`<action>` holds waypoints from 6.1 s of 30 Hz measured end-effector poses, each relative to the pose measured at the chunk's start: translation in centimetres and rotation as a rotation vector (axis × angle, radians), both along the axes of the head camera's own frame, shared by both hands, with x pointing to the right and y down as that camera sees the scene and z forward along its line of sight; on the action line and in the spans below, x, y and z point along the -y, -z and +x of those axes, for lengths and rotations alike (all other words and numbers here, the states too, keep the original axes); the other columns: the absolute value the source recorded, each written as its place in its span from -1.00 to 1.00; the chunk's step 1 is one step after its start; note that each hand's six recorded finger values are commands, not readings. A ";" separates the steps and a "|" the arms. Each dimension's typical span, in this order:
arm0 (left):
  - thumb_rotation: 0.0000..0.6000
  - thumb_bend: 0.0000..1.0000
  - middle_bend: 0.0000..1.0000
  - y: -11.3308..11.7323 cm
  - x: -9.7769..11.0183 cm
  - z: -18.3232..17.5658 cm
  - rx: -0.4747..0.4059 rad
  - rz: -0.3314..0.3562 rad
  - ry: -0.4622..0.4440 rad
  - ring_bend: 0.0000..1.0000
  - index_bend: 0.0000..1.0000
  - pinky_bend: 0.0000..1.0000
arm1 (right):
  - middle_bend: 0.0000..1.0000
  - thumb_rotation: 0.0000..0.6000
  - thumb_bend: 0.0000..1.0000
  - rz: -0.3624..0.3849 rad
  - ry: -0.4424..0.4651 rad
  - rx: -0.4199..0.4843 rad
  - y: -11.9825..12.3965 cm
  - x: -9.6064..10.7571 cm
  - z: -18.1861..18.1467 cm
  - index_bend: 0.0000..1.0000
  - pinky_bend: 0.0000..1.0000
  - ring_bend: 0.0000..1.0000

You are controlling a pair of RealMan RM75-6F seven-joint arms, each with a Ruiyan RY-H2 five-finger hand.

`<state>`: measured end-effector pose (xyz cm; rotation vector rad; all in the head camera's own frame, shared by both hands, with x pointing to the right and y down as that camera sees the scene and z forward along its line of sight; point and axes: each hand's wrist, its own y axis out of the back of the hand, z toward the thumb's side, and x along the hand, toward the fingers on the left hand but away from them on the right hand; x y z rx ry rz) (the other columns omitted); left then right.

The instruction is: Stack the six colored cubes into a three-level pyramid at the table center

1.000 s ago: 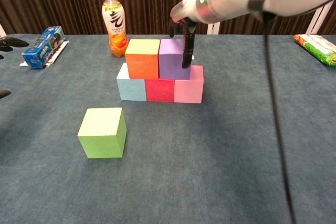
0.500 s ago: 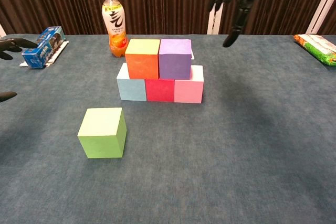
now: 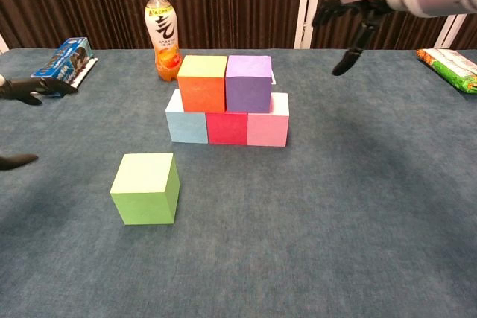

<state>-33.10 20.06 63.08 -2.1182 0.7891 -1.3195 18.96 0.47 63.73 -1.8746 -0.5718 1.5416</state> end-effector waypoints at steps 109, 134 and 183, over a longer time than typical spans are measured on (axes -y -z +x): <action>1.00 -0.32 -0.32 -0.3 19.9 20.9 -0.155 0.147 -0.319 -0.31 -0.30 -0.18 | -0.63 1.00 -0.86 0.065 -0.427 0.015 7.9 -7.4 25.6 -0.55 -1.00 -1.00; 1.00 -0.32 -0.33 -0.7 19.9 20.4 -0.141 0.136 -0.306 -0.31 -0.32 -0.19 | -0.63 1.00 -0.86 0.061 -0.432 0.010 7.6 -7.3 25.7 -0.55 -1.00 -1.00; 1.00 -0.37 -0.78 -0.8 19.1 19.9 -0.102 0.113 -0.317 -0.68 -0.87 -0.34 | -0.67 1.00 -0.86 0.063 -0.448 0.010 7.4 -7.1 26.0 -0.60 -1.00 -1.00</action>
